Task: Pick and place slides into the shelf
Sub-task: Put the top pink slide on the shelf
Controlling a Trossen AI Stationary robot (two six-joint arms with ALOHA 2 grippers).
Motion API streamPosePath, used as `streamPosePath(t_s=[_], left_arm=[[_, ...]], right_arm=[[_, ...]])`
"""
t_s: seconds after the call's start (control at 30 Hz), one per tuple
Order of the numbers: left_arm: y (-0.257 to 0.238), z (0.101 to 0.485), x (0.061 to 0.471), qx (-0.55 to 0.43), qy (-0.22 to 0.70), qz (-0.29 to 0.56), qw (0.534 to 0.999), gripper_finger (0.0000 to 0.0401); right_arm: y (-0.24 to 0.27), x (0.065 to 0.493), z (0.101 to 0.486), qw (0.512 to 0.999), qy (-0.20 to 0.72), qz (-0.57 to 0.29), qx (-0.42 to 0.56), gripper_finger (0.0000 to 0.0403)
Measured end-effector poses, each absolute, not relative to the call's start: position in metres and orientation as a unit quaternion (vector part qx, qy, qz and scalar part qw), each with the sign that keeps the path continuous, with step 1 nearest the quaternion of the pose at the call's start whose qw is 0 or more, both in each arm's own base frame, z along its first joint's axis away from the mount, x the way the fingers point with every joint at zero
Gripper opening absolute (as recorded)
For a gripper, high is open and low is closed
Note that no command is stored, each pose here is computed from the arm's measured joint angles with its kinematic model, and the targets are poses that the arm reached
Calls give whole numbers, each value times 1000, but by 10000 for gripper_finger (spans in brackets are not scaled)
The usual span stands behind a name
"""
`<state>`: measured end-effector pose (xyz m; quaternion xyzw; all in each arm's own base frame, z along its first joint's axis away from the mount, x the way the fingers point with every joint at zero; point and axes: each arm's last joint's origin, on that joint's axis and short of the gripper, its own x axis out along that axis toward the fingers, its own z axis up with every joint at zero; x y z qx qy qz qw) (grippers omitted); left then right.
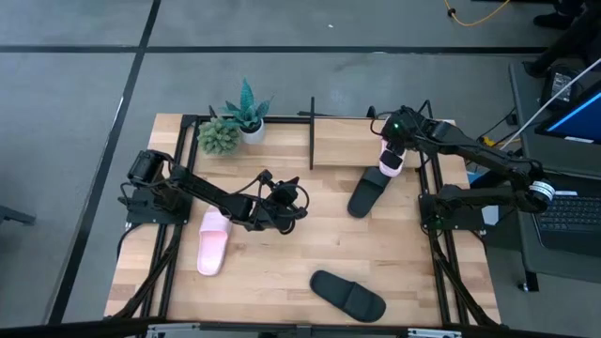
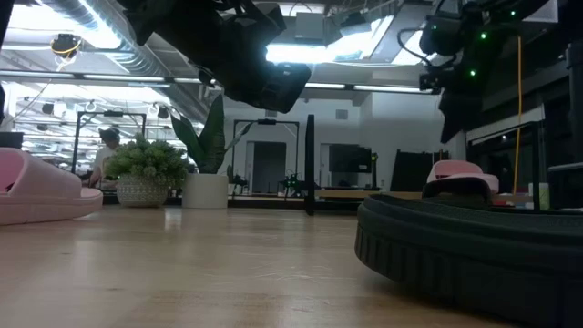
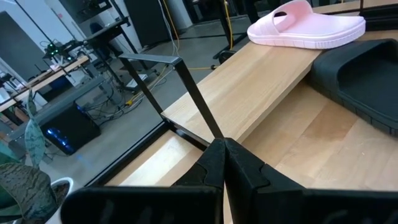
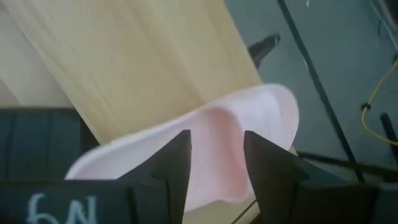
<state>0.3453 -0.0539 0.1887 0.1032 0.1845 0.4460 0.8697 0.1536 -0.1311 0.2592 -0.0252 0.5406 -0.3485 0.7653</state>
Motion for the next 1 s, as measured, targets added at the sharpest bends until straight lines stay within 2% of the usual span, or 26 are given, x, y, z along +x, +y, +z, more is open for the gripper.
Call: streamPosePath(t_s=[0.1,0.27,0.57,0.77,1.0], left_arm=[[-54,189,345,103,184,446,870,0],[-54,189,346,102,183,446,870,0],[-56,190,346,95,174,444,874,0],[-62,190,345,97,174,437,877,0],[-62,190,345,97,174,437,877,0]], right_arm=[[-133,156,268,769,535,-346,-50,149],[-134,154,266,740,579,-325,-109,149],[-148,172,246,722,613,-294,-127,149],[-158,180,225,665,669,-298,-149,149],[-165,188,218,658,666,-311,-165,149]])
